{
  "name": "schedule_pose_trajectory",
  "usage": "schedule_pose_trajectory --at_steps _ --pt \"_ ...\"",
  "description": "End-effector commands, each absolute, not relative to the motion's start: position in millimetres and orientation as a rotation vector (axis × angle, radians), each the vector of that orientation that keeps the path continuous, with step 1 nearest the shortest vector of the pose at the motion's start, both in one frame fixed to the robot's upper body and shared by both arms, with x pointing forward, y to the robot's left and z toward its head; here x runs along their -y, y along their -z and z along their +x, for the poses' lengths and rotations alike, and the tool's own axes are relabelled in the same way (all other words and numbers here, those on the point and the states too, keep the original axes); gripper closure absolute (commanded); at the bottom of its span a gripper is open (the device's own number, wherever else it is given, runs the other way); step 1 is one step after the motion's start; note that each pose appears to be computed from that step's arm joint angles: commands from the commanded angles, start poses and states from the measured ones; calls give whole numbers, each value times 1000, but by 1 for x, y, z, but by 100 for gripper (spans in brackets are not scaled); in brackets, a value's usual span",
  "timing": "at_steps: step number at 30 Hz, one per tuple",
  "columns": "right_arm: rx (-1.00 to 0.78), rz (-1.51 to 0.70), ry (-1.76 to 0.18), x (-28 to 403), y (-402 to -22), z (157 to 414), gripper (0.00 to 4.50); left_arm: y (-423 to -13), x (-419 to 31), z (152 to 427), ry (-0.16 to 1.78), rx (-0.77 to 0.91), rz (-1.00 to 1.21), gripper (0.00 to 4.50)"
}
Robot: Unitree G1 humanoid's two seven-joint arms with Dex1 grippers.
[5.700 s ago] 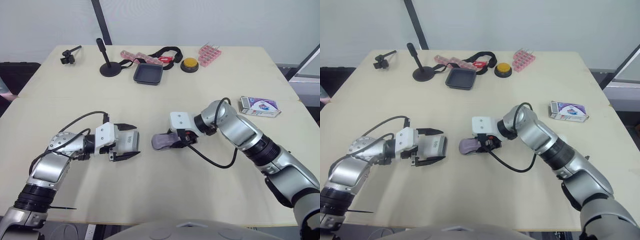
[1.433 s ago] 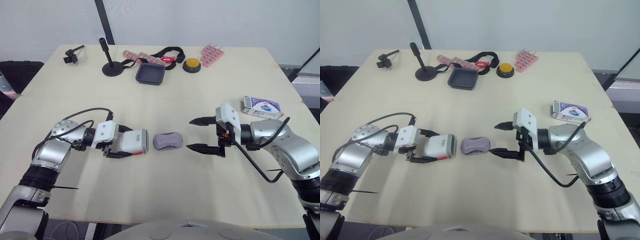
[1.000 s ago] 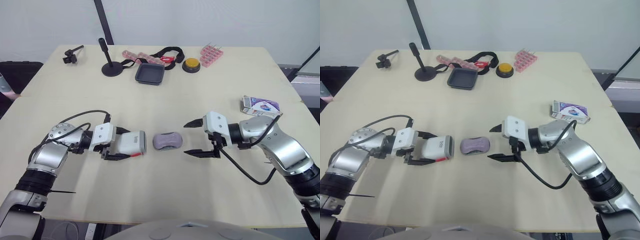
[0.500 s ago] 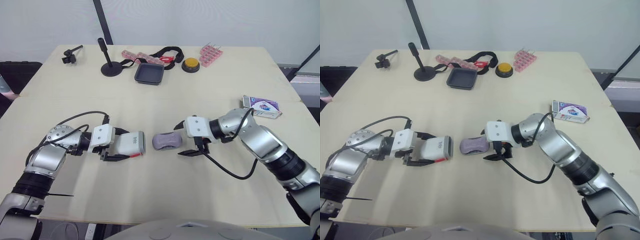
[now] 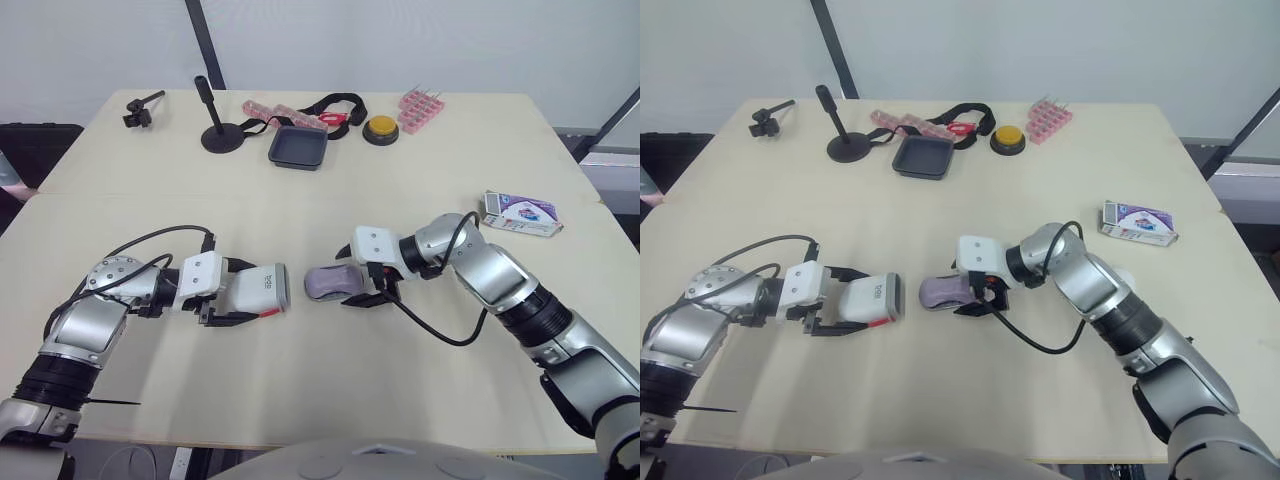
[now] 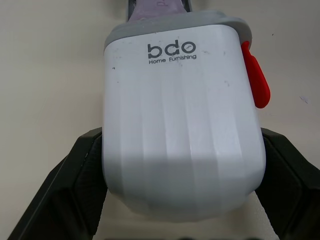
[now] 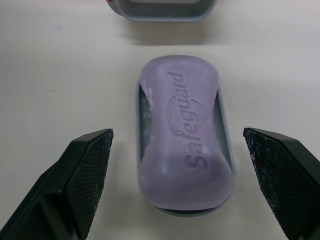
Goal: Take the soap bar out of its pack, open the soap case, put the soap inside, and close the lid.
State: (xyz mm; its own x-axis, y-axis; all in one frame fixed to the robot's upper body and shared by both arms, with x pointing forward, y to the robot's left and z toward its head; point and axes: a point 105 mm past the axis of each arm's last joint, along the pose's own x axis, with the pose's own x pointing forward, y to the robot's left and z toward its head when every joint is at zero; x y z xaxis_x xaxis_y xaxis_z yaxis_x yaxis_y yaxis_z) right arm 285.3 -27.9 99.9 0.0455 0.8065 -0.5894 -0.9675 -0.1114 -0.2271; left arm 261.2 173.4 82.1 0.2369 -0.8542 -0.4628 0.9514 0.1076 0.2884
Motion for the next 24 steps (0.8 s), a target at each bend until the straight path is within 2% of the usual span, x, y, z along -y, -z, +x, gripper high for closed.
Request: schedule_pose_trajectory --at_steps 1,17,20,23,24 --pt "-278 -731 -1531 25 -104 289 0 -90 -177 262 1327 -175 622 102" --pt "-374 -759 -1528 27 -84 290 0 -91 -171 265 1328 -153 618 102" --pt "-403 -788 -1504 30 -76 294 82 -91 -170 265 1326 -150 617 102" --pt "-434 -797 -1491 33 -69 295 182 -91 -169 265 1324 -147 616 102" --pt "-436 -801 -1488 33 -69 295 195 -91 -169 265 1324 -147 616 102"
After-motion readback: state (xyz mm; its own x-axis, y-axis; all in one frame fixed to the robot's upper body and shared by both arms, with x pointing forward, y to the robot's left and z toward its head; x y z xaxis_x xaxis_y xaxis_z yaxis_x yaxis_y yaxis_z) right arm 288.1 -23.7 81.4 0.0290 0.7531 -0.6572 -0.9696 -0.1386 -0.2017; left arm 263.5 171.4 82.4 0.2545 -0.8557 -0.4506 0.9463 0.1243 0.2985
